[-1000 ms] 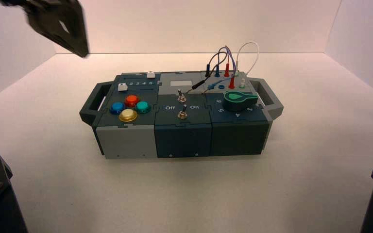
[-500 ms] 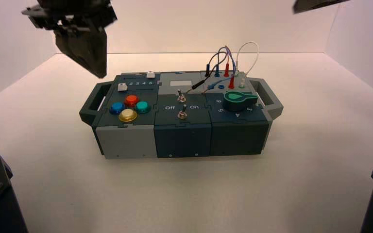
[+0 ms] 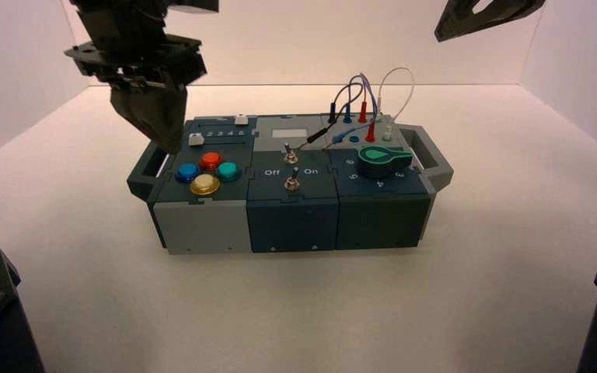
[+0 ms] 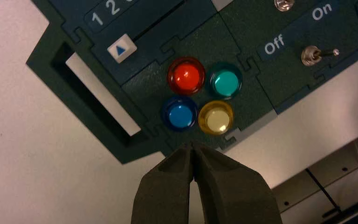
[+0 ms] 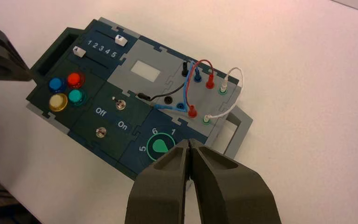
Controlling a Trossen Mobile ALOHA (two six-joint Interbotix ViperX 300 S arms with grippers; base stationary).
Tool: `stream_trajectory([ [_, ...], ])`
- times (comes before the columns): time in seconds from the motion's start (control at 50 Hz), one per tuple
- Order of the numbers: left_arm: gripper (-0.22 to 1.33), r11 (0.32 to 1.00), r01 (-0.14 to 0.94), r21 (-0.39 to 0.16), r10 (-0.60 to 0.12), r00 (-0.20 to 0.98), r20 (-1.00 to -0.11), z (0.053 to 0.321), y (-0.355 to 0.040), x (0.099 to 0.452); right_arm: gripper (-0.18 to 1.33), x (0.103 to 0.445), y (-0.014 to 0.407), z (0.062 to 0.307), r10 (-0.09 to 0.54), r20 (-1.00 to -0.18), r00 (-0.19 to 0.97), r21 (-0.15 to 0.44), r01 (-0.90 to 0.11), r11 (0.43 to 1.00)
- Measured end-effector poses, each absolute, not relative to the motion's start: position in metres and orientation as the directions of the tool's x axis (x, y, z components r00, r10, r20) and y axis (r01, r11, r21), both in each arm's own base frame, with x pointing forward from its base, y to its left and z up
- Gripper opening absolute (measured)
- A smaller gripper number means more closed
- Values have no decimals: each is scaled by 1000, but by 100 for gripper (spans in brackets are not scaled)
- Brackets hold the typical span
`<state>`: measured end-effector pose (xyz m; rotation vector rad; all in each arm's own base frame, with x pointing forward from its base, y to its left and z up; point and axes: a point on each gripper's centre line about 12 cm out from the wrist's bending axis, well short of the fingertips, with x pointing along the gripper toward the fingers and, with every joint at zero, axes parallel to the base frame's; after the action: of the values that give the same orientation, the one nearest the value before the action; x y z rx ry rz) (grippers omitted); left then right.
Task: Push the blue button with the left gripper.
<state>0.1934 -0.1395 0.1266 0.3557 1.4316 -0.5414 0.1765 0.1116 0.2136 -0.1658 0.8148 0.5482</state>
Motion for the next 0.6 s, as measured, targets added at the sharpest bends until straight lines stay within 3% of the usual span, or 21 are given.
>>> stream_trajectory([
  [0.6,-17,828,556,-73,-94,9,-996,102,-147,206,-14,172,110,225,422,-690,588,63,-532,844],
])
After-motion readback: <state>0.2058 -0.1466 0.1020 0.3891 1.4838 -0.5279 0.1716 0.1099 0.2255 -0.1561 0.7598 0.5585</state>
